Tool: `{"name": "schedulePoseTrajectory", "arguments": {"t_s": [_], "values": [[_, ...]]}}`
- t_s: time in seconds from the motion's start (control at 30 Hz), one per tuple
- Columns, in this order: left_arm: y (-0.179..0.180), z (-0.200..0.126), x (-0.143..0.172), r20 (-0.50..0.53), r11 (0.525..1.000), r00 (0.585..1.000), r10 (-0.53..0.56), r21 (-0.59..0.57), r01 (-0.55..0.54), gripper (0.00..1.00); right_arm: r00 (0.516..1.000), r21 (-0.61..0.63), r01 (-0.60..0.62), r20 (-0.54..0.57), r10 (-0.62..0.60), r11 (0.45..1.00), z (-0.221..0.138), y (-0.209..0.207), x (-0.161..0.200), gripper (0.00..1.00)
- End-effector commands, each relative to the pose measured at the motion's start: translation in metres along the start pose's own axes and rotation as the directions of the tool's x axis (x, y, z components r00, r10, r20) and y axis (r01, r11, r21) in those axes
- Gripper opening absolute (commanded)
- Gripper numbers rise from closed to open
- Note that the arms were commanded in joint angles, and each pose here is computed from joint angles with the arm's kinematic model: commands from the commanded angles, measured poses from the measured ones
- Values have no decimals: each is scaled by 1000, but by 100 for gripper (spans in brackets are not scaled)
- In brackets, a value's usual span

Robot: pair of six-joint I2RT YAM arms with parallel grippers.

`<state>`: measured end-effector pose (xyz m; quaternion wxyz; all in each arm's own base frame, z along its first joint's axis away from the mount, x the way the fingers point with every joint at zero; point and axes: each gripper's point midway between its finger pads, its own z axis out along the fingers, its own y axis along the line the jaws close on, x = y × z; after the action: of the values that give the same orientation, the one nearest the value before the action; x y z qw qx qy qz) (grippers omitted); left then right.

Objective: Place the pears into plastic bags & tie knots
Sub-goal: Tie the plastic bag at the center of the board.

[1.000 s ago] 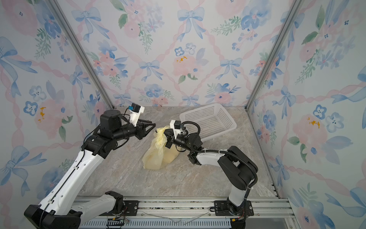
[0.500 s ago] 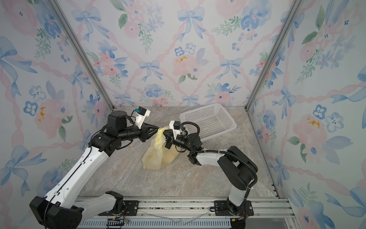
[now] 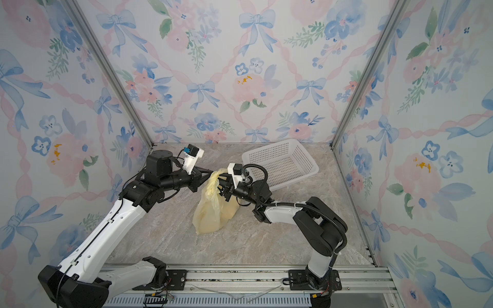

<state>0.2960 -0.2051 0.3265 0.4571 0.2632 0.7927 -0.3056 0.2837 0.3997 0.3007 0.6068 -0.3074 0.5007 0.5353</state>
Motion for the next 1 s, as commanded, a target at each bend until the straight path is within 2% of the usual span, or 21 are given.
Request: {"name": "schedulePoseTrajectory", "arguments": {"t_s": [0.0,0.27,0.43,0.6,0.77,0.97], "values": [[2,-22,-27,73,993,993,87,-88,-81,0,999,-4,17,34,-17,1000,-3,10,-15,33],[7,-31,-27,73,985,992,105,-144,-94,0,1000,35,9,4,-9,999,-8,5,-13,28],[12,-26,-14,44,986,995,88,-146,-80,0,997,96,-33,-69,40,995,-21,1,-12,34],[14,-11,2,-2,992,999,50,-113,-50,0,989,80,-44,-136,54,996,-31,14,-5,36],[15,2,14,-45,997,999,23,-77,-27,0,983,169,-23,-178,53,985,-46,2,11,37],[17,7,21,-65,997,998,15,-73,-19,0,977,99,-53,-201,72,994,-42,14,18,48]]}}
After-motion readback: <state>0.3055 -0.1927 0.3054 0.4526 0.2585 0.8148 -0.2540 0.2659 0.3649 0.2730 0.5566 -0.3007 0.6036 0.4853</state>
